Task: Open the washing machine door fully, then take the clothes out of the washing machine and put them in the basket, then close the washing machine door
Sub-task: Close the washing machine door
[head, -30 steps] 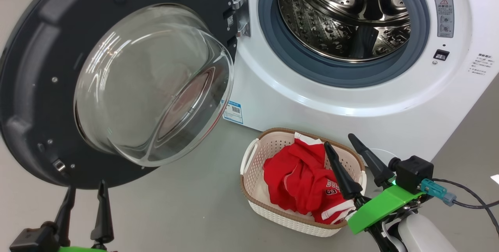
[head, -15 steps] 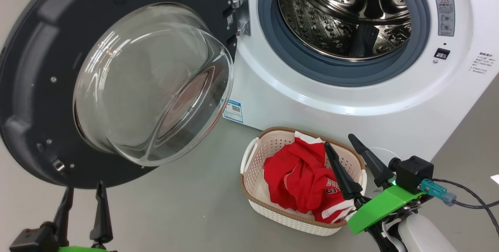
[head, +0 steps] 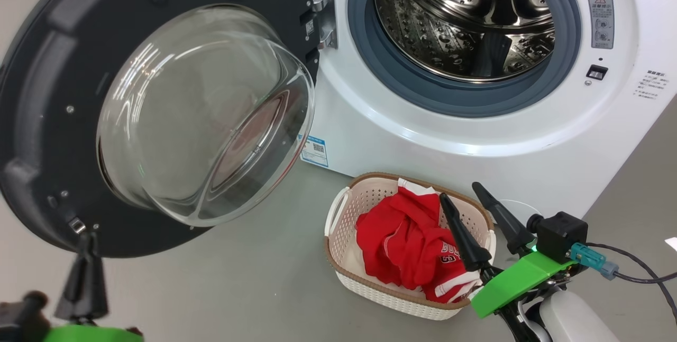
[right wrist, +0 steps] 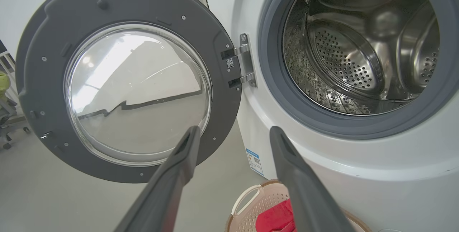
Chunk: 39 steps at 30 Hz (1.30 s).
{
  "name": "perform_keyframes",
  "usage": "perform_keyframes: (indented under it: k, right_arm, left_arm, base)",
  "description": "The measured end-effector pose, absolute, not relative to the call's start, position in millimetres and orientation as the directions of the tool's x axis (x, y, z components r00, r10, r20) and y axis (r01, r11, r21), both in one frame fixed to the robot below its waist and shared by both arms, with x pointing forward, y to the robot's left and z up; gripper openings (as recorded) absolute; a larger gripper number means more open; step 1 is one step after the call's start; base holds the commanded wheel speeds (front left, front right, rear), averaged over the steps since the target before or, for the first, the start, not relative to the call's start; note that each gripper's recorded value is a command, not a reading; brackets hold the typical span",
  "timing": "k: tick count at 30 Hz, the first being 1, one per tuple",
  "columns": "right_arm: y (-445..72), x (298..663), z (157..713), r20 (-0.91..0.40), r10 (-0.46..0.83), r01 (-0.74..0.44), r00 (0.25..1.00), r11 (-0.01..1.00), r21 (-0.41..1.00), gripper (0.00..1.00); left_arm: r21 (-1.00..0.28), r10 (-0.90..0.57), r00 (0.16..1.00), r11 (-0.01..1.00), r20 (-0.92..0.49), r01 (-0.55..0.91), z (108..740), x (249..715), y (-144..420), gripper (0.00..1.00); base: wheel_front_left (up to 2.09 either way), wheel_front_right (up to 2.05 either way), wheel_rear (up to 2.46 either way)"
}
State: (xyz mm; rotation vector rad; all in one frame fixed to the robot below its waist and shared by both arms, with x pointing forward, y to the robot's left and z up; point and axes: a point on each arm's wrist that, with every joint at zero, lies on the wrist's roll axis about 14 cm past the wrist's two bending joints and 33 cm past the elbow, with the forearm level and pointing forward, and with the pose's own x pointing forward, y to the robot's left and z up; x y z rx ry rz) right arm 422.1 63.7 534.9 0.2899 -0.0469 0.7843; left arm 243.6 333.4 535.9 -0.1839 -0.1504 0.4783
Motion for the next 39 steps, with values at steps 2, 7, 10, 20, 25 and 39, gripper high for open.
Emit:
perform_keyframes:
  k: [2,7,10,20,25,39]
  right_arm:
    - [63.8,422.0,535.4,0.15,0.688,-0.701,0.71,0.671,0.242,1.0]
    - [64.5,421.8,536.8,0.154,0.685,-0.7,0.712,0.671,0.246,1.0]
    - [64.9,421.7,538.1,0.157,0.685,-0.7,0.711,0.67,0.246,1.0]
    - [62.9,421.1,539.2,0.16,0.682,-0.698,0.714,0.674,0.244,1.0]
    - [60.7,421.0,536.7,0.155,0.679,-0.693,0.718,0.677,0.247,1.0]
    - [38.8,425.9,526.3,0.132,0.64,-0.649,0.757,0.715,0.259,1.0]
  left_arm:
    - [-0.204,0.473,0.87,0.873,0.137,-0.443,548.8,243.2,339.7,0.0]
    - [-0.242,0.482,0.846,0.87,0.229,-0.43,589.3,245.0,358.7,0.0]
    - [-0.253,0.48,0.827,0.873,0.293,-0.417,621.9,244.8,373.3,0.0]
    - [-0.401,0.495,0.762,0.853,0.416,-0.335,718.2,246.4,434.1,0.0]
    - [-0.575,0.538,0.779,0.765,0.323,-0.29,715.2,261.6,464.1,0.0]
    - [-0.792,0.537,0.839,0.473,-0.089,-0.387,630.9,300.8,505.3,0.0]
  base:
    - [0.0,0.0,0.0]
    - [0.0,0.0,0.0]
    - [0.0,0.0,0.0]
    - [0.0,0.0,0.0]
    - [0.0,0.0,0.0]
    - [0.0,0.0,0.0]
